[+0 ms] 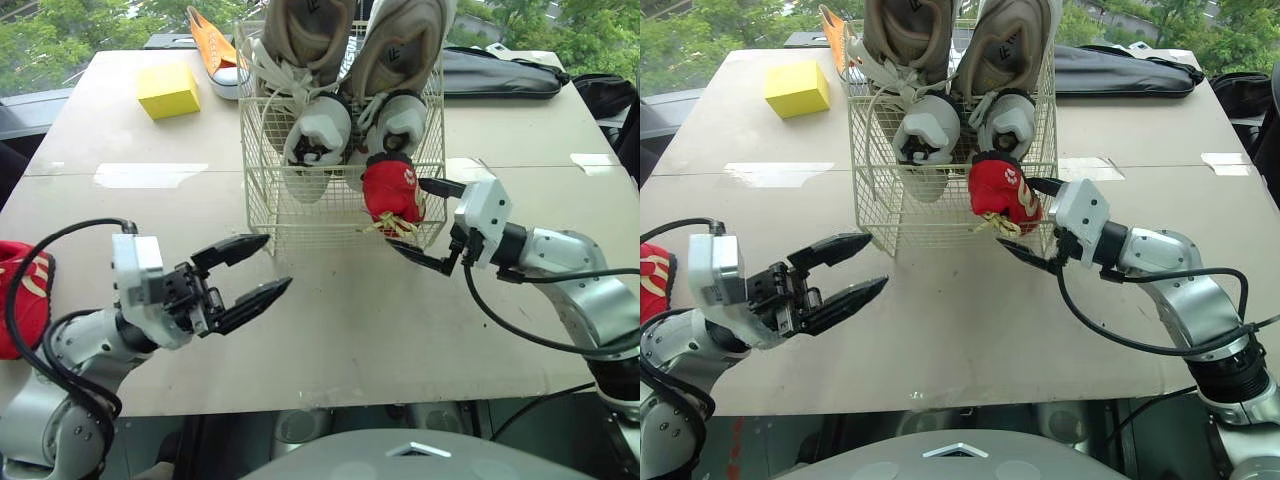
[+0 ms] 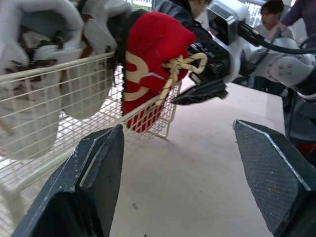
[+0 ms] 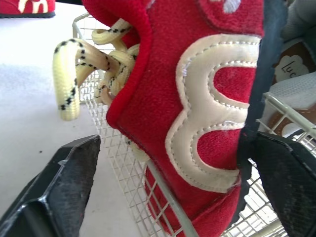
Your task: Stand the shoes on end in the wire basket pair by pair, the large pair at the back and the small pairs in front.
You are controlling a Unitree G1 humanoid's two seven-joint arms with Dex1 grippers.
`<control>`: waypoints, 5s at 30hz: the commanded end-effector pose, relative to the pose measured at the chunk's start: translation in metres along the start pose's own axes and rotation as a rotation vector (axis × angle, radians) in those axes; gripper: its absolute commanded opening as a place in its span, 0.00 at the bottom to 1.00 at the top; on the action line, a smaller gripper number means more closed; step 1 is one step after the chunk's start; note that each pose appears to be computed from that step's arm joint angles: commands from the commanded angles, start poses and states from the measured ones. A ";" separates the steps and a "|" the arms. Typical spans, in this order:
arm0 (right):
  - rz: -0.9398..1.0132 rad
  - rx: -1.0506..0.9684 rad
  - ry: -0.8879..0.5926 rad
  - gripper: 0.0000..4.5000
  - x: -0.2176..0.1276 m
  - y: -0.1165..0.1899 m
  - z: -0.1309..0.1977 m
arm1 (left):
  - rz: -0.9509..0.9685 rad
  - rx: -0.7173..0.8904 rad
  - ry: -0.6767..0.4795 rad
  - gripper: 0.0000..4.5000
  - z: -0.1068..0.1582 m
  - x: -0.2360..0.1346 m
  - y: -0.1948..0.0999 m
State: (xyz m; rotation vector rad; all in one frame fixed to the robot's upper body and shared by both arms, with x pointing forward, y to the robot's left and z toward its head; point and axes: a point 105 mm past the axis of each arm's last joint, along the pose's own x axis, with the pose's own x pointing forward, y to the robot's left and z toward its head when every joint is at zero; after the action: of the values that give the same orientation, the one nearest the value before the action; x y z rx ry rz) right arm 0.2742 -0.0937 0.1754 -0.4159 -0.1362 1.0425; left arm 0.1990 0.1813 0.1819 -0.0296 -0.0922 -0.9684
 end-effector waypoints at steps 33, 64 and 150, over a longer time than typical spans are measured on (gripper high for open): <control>0.665 -0.296 -0.343 0.98 -0.028 0.044 0.114 | 1.260 -0.398 0.581 0.85 0.005 -0.330 0.141; 0.514 -0.156 -0.311 1.00 -0.032 0.033 0.121 | 0.863 -0.597 0.312 0.16 -0.050 -0.260 0.140; 0.033 0.008 -0.250 1.00 -0.065 0.011 0.093 | 0.053 0.270 -0.294 0.87 0.002 0.066 0.066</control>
State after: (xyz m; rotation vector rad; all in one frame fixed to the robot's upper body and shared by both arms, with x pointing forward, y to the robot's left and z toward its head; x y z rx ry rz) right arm 0.2123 -0.1210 0.2517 -0.2458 -0.2936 1.1232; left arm 0.2906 0.1615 0.1932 0.1074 -0.5273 -0.9028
